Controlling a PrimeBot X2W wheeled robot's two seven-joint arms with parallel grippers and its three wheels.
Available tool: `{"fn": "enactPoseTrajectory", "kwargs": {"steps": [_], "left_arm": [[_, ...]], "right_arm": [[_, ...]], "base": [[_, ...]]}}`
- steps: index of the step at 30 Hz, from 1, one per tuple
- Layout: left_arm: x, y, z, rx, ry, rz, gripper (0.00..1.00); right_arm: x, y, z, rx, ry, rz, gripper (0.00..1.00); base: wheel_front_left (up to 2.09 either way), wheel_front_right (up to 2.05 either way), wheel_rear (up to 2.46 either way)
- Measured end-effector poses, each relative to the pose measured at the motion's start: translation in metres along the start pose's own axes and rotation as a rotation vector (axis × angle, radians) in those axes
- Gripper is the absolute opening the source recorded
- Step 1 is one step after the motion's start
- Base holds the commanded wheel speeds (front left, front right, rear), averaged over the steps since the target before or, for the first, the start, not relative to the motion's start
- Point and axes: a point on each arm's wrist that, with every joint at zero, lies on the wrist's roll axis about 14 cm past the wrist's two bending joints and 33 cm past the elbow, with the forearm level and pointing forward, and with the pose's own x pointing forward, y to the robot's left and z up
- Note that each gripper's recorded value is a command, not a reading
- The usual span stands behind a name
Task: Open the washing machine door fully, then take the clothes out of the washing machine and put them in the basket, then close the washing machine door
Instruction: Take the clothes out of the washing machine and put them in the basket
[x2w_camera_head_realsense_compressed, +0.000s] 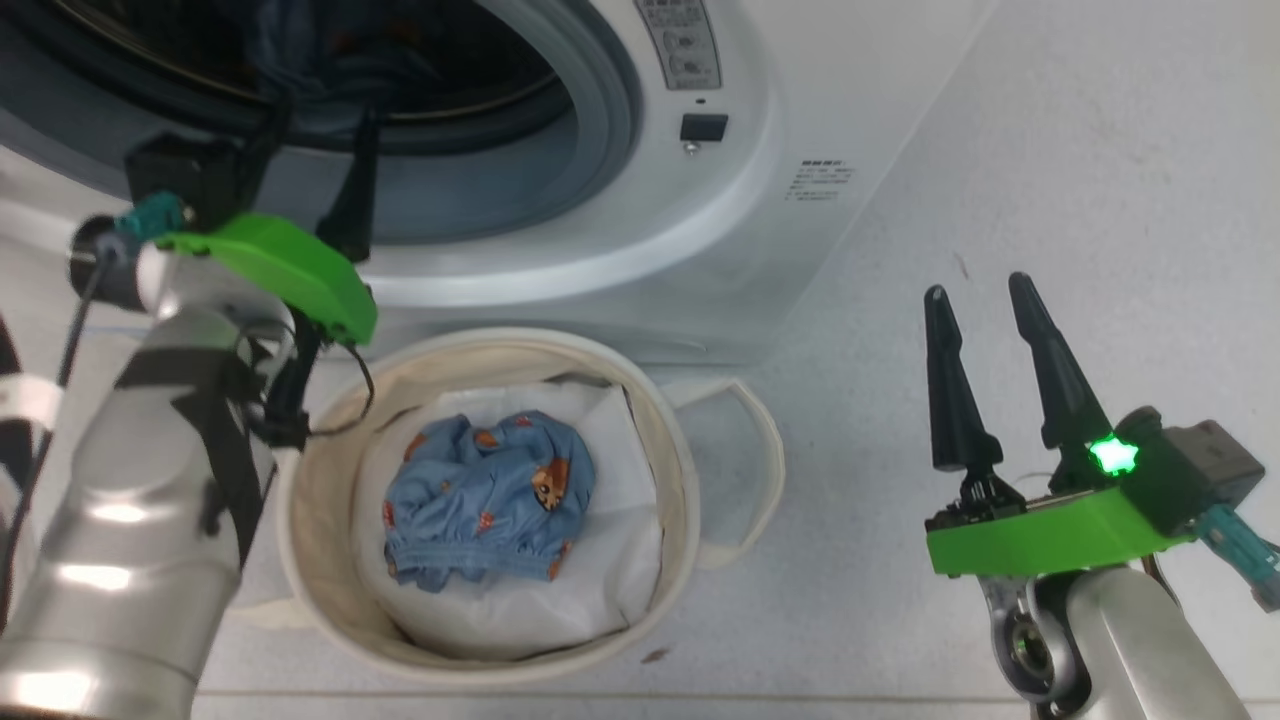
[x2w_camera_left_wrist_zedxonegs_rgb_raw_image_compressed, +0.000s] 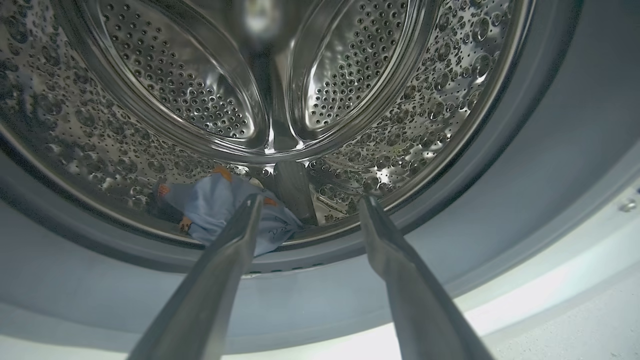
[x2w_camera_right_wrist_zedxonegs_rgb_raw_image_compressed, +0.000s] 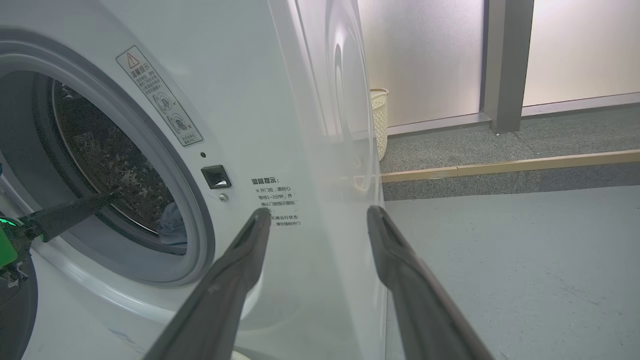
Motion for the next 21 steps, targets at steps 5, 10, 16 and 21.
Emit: {"fn": "enactPoseTrajectory", "kwargs": {"steps": [5,10,16,21], "left_arm": [[0.027,0.011,-0.026,0.007,0.066,0.026,1.0],[0.046,0.016,-0.038,0.025,0.092,0.034,1.0],[0.075,0.019,-0.042,0.029,0.101,0.04,1.0],[0.093,0.024,-0.049,0.05,0.122,0.049,1.0]], "right_arm": [[0.01,-0.005,-0.011,0.008,0.009,-0.009,1.0],[0.014,-0.01,-0.018,-0.007,0.016,-0.013,1.0],[0.015,-0.016,-0.032,-0.01,0.043,-0.028,1.0],[0.018,-0.017,-0.043,-0.005,0.057,-0.033,1.0]], "base": [[0.0,0.0,0.0],[0.0,0.0,0.0],[0.0,0.0,0.0],[0.0,0.0,0.0]]}}
